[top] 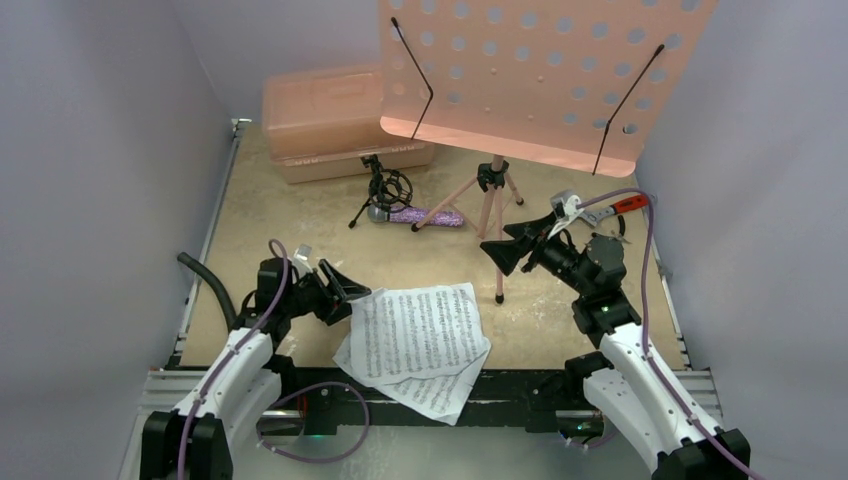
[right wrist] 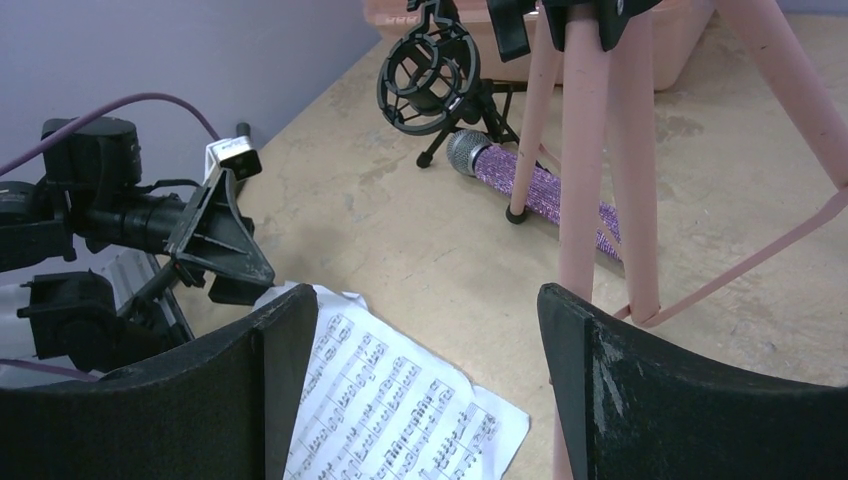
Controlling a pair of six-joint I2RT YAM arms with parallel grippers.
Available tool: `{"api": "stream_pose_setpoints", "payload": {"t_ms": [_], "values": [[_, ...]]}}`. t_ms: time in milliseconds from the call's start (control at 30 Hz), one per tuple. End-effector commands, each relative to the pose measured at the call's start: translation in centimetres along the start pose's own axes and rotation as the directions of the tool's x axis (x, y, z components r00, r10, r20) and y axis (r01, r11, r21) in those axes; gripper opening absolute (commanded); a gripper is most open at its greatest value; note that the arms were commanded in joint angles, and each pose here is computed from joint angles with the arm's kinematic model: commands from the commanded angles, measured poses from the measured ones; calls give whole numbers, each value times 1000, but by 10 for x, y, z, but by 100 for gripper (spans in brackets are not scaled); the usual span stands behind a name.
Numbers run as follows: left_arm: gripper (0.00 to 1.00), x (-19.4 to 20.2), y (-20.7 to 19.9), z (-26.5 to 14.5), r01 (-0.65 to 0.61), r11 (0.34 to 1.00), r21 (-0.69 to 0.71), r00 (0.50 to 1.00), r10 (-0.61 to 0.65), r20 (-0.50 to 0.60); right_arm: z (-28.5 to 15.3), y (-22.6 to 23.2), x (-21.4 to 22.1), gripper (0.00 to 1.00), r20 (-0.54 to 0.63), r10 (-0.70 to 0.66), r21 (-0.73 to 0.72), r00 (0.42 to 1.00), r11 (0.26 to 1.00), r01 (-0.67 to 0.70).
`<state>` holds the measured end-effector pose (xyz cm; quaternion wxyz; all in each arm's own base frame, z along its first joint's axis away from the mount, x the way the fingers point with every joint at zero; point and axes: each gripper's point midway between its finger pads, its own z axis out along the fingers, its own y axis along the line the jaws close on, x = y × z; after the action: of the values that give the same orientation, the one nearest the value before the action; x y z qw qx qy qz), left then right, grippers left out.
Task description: Set up the instrument practice props
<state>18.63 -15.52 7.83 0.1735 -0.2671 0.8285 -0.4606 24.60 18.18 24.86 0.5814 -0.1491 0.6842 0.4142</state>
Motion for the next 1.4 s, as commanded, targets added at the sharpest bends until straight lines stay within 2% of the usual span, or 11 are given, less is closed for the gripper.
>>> {"api": "stream_pose_setpoints", "payload": {"t_ms": [0,133,400,600,733,767,900,1133,1367], "values": [[60,0,-13,3,-65,995,75,998,66,-5,1,15,-18,83,36,-78,-66,996,995,80],[58,2,-15,9,-103,991,85,994,104,-15,-2,18,-18,83,33,-81,-70,996,994,83],[44,11,-22,36,-218,975,32,973,220,-74,-5,18,-18,84,34,-87,-61,996,994,89],[23,1,-44,44,-282,956,83,957,286,-40,-5,20,-20,83,39,-95,-71,995,993,98],[1,0,-59,42,-313,940,133,947,319,-25,-10,20,-18,84,30,-102,-59,994,993,103],[0,0,-63,40,-323,936,142,944,329,-23,-11,21,-20,84,32,-107,-57,994,992,109],[0,-3,-87,29,-424,889,173,902,431,-2,-14,21,-13,84,23,-125,-61,992,990,126],[0,1,-136,-5,-585,780,222,798,603,-19,-18,21,-14,85,23,-150,-49,988,987,151],[0,11,-173,-28,-644,704,298,727,685,-47,-18,27,-22,85,42,-193,-73,980,978,196]]}}
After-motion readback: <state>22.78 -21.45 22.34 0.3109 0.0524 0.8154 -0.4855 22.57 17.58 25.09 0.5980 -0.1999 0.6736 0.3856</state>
